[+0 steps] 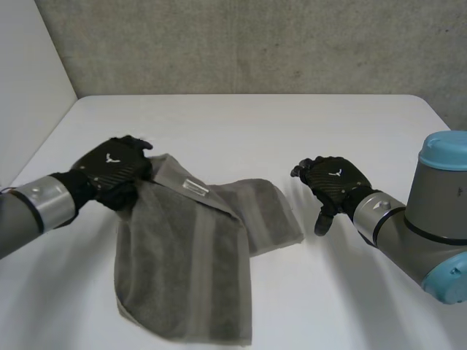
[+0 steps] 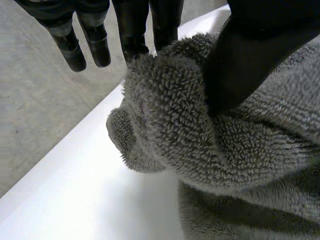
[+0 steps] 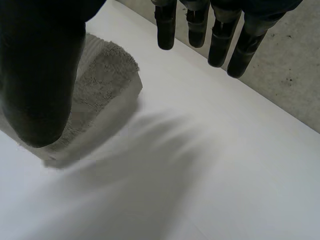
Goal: Fold the towel.
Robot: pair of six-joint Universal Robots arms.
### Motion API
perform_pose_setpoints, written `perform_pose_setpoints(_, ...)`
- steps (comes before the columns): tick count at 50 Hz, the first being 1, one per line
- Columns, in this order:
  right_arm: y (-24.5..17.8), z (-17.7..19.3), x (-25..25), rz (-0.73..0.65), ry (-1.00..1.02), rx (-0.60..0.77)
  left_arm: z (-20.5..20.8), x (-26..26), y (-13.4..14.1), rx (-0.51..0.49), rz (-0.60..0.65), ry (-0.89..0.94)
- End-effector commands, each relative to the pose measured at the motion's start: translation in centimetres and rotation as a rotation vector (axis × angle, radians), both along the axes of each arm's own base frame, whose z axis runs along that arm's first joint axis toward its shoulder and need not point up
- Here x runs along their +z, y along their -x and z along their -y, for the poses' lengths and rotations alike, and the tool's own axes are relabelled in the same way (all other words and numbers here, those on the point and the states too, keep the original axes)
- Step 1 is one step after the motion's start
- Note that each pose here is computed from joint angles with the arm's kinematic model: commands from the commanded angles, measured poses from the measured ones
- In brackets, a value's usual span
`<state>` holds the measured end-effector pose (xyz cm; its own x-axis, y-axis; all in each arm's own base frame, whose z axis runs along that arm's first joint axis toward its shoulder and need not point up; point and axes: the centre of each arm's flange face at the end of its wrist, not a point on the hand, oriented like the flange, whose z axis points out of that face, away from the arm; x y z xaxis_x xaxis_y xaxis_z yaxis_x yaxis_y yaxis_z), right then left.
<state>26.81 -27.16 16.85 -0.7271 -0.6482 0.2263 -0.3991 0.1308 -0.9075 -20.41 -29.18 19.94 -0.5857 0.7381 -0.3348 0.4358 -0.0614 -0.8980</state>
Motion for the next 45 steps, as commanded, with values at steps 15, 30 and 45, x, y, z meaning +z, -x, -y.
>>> perform_pose_setpoints(15,-0.6,-0.6,0.0,0.001,-0.001,0.017,-1.5,2.1,2.5,-0.09,-0.014,0.075)
perform_pose_setpoints(30,-0.5,-0.7,-0.2,-0.006,-0.009,0.015,-1.9,0.2,7.2,-0.135,-0.03,0.003)
perform_pose_setpoints(45,-1.2,-1.2,-1.4,-0.004,-0.023,0.039,-1.0,-4.4,10.6,-0.11,0.033,-0.009)
